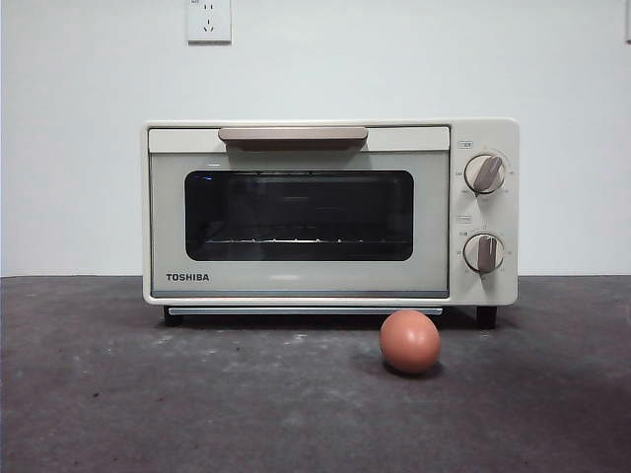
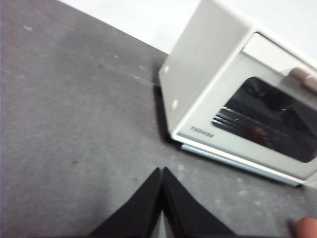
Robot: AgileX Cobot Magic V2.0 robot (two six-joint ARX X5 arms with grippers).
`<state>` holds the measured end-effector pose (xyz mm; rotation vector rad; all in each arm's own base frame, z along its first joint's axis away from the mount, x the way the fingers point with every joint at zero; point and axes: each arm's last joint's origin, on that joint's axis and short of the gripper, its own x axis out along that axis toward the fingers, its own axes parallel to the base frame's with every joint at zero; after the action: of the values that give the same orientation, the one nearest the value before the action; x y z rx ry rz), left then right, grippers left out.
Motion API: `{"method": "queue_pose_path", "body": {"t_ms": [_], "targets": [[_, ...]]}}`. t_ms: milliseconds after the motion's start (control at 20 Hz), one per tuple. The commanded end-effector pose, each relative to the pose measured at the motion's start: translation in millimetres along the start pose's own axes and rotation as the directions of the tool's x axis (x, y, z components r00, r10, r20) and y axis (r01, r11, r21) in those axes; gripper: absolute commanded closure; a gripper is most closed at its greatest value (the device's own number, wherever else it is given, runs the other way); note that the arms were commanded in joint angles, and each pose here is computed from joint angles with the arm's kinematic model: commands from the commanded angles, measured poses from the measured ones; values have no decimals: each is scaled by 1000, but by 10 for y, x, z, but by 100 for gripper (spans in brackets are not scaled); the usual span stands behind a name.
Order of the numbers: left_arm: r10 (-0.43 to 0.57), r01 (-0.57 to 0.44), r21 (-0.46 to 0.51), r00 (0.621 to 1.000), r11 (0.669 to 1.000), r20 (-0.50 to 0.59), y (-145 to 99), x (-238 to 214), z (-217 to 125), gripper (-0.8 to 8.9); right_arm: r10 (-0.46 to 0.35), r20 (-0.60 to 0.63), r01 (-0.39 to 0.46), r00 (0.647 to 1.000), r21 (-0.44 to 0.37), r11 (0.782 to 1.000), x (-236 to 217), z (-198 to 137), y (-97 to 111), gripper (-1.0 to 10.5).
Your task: Eggoven
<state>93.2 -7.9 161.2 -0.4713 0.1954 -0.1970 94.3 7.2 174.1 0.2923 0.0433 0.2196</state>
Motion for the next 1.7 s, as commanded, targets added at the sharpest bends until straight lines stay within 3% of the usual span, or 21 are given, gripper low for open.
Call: {"method": "queue_pose_path", "body": {"t_ms": [50,400,750,950,1250,1350,1600,1700], "targets": [[-47,48,-15,998,999,52,-121,-79,193,806,21,60,-25,998,72,997,-65,230,84,942],[-90,90,10,996,996,22,-362,-242,566,806,21,45,-23,999,53,998,-257,684,265,942],[-157,172,97,976,980,-150,-619,-291,975,806,70,-158,-75,985,-25,997,-365,1053,431,942],[-194,235,121,939,964,-284,-722,-263,1142,806,117,-342,-133,932,-23,991,-368,1157,490,942],[-217,290,108,874,951,-434,-791,-237,1241,806,158,-595,-183,788,20,983,-376,1196,528,942],[-211,291,107,860,951,-464,-789,-241,1232,806,162,-636,-189,755,27,982,-363,1191,528,942],[-197,285,106,842,953,-502,-772,-254,1192,806,178,-645,-207,743,31,978,-340,1189,536,927],[-196,285,105,841,953,-504,-771,-256,1189,806,181,-639,-211,748,29,977,-334,1196,538,771]]}}
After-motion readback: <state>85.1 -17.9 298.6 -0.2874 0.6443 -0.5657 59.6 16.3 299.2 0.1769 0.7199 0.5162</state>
